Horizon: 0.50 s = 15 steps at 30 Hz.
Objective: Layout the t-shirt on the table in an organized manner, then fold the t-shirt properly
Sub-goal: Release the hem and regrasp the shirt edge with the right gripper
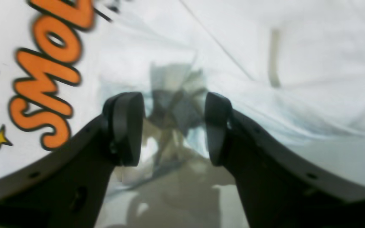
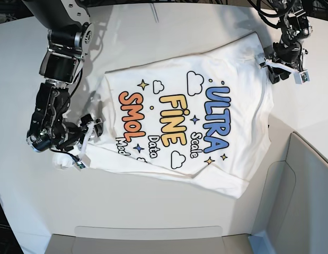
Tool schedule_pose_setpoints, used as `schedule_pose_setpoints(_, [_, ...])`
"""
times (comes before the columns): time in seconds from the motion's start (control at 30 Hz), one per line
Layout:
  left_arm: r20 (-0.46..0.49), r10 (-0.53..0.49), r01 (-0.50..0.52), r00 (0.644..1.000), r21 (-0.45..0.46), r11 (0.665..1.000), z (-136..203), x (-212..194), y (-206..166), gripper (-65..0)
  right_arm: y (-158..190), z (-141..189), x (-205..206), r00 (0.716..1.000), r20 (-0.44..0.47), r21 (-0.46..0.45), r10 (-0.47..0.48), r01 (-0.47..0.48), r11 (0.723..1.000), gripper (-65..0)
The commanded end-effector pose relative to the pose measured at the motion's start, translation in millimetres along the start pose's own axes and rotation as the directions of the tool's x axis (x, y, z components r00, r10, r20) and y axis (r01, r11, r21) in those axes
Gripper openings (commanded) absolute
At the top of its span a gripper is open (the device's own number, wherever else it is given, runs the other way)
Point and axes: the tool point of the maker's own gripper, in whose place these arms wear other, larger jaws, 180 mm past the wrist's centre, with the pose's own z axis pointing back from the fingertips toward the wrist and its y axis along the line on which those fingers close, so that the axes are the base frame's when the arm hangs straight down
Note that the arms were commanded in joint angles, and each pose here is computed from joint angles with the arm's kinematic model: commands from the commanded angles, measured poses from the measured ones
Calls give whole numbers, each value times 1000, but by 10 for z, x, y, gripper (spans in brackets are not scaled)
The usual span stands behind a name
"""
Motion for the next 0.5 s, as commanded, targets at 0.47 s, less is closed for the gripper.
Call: schedule_pose_setpoints(0.47, [-8, -14, 14, 1000, 11, 1000, 27, 7, 43, -416, 113, -63, 309, 990, 17, 15, 137, -137, 990, -482])
